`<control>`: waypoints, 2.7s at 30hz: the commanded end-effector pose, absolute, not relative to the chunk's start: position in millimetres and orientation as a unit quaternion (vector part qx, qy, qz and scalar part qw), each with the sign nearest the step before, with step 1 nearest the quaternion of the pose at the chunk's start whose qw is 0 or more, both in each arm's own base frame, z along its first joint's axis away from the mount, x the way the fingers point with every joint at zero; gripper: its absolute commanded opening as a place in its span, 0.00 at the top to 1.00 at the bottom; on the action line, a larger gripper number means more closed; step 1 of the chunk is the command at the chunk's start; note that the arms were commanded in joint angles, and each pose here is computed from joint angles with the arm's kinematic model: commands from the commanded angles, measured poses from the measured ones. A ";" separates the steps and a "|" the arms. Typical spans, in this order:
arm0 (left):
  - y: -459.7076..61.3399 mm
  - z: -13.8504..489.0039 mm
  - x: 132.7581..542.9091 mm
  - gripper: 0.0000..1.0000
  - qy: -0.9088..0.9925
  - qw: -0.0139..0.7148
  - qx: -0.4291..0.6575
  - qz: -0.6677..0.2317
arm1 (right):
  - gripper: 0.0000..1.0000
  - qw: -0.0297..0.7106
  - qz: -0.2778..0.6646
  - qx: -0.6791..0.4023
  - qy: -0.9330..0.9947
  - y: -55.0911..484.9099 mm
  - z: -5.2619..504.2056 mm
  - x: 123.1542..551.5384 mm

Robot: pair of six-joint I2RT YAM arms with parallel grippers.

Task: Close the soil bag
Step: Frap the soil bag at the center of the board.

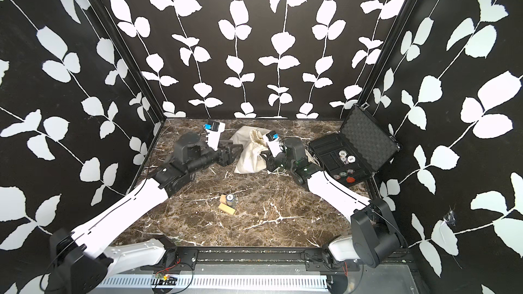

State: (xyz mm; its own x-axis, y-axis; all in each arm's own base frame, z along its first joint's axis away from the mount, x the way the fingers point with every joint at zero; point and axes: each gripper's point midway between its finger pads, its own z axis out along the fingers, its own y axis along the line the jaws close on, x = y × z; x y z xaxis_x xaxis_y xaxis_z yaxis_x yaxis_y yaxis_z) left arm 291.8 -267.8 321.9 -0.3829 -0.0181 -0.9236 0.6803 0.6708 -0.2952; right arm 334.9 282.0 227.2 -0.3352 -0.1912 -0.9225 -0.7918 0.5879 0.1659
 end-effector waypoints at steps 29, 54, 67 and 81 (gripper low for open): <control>-353.6 290.2 297.3 0.74 0.740 0.450 0.267 -0.423 | 0.64 0.476 0.254 -0.378 0.752 253.6 243.6 302.1; -334.4 324.5 268.7 1.00 0.732 0.450 0.312 -0.407 | 0.59 0.519 0.191 -0.300 0.777 234.2 249.1 340.4; -293.9 402.0 289.8 1.00 0.726 0.495 0.281 -0.386 | 0.76 0.520 0.200 -0.282 0.782 239.1 245.2 366.1; -317.9 433.5 302.5 1.00 0.698 0.496 0.288 -0.429 | 0.50 0.652 0.322 -0.344 0.594 296.1 375.1 310.7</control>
State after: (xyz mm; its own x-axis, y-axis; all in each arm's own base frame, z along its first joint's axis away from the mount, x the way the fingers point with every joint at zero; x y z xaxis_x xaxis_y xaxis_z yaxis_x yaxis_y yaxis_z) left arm 311.5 -317.9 399.6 -0.3981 0.0286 -0.9169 0.7943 0.5108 -0.3289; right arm 314.0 280.1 337.7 -0.0146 -0.0875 -0.9961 -0.7946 0.6057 -0.0416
